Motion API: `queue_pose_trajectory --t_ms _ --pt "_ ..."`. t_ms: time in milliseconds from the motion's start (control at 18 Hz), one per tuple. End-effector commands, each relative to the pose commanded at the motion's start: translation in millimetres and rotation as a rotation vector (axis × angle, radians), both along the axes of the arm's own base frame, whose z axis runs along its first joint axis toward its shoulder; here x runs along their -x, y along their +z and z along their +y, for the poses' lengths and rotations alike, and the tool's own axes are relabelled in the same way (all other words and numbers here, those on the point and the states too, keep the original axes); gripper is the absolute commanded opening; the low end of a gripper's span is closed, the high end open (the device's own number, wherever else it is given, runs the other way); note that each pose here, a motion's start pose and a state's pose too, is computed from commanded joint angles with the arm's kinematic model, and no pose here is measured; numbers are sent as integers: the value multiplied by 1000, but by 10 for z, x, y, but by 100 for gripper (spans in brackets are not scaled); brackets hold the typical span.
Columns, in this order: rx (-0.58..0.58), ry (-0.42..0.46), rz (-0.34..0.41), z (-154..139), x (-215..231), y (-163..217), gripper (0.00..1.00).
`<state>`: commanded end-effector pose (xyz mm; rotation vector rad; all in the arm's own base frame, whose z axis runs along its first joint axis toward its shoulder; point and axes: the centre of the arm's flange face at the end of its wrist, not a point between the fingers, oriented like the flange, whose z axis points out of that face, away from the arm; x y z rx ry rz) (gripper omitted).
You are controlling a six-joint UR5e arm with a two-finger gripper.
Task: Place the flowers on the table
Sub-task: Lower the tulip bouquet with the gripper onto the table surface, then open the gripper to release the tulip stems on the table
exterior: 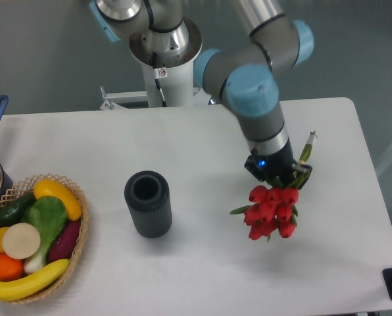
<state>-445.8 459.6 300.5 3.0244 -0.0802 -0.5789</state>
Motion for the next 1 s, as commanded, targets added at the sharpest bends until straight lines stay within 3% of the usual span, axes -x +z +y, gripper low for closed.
queue_pose_trajectory --t_ms 500,722,833,944,1000 --pt "66 -35 -86 245 -17 -738 37" --pt "69 -39 -97 281 -12 -822 40" --pt "71 -40 -96 283 -7 -825 58" --pt "70 -42 -95 280 -10 -820 90" --pt "67 -40 -91 283 -6 -802 91"
